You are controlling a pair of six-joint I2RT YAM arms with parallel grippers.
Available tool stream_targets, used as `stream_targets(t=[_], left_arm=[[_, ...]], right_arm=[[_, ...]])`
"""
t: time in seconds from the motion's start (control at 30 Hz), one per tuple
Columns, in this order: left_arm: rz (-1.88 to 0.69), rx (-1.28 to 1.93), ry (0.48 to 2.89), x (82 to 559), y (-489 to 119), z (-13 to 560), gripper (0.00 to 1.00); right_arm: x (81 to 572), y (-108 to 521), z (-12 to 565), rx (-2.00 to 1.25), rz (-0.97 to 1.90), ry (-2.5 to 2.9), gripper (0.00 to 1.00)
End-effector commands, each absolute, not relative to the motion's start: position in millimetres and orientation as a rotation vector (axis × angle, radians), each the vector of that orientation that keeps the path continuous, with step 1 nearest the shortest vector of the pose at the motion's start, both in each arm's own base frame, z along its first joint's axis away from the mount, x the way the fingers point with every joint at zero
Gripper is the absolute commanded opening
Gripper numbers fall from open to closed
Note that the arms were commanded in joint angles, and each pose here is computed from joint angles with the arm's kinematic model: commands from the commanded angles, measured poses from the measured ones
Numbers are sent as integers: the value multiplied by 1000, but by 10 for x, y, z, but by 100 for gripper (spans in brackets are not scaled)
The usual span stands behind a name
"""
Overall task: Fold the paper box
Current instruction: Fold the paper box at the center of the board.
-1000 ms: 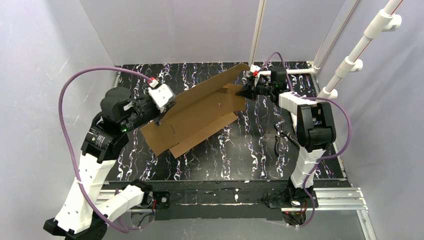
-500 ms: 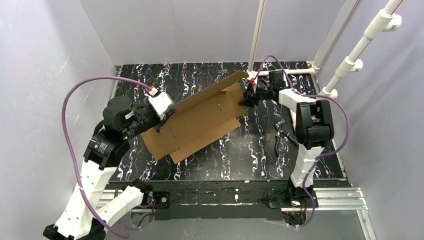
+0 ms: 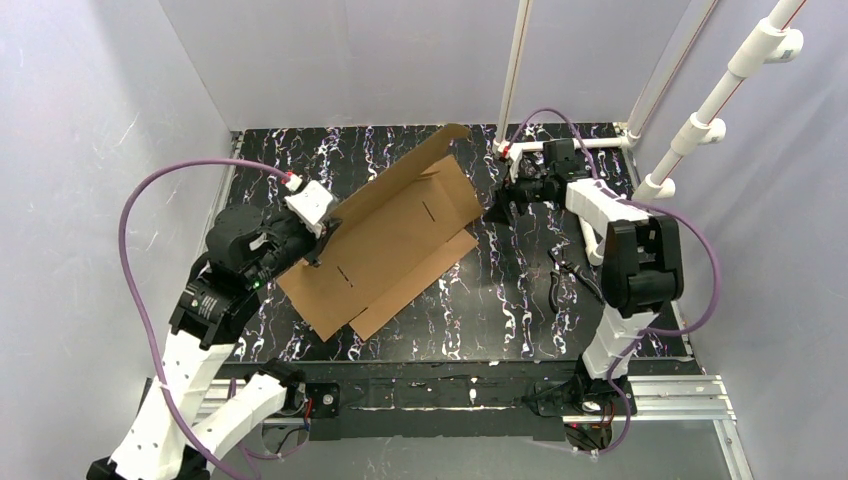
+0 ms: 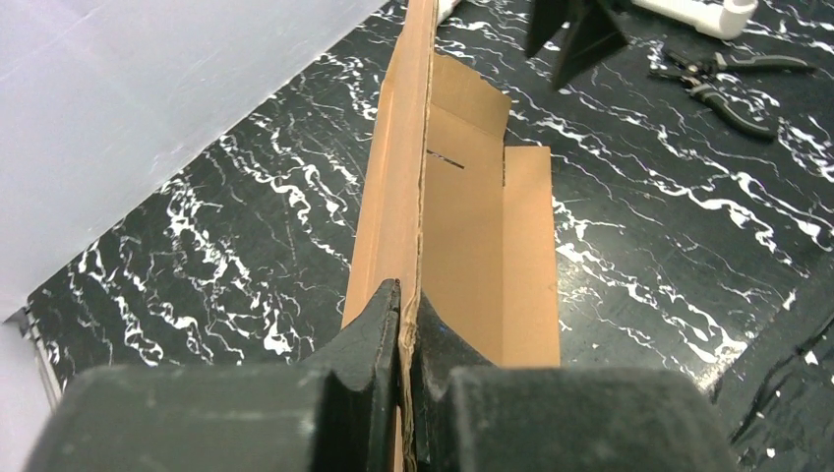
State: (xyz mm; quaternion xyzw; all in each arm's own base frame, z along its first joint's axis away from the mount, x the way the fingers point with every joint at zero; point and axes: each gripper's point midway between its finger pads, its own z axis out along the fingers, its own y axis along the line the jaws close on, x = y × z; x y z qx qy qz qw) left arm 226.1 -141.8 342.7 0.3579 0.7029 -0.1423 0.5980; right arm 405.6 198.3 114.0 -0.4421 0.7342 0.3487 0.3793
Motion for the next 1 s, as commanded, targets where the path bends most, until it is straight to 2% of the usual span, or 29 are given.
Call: stream_targets(t=[0.0, 0.13, 0.2, 0.5, 0.73, 0.97], left_arm=[[-298, 668, 1630, 2265, -1259, 3523, 0], [-331, 646, 1546, 2178, -1271, 3677, 0], [-347, 685, 1477, 2108, -1314, 3745, 0], [-372, 695, 1345, 1859, -1287, 3962, 0], [-382, 658, 1347, 1828, -1252, 3982, 0], [-387, 637, 1340, 1853, -1254, 4023, 0]], right_arm=[[3840, 1858, 1383, -1047, 849, 1990, 85], [3639, 1907, 1315, -990, 938, 1999, 96], [3614, 1952, 1258, -957, 980, 1979, 98], [4023, 2203, 1134, -831, 1134, 1934, 99], [3899, 2420, 1017, -767, 1219, 1918, 97], [3841, 2444, 816, -729, 1184, 1946, 94]])
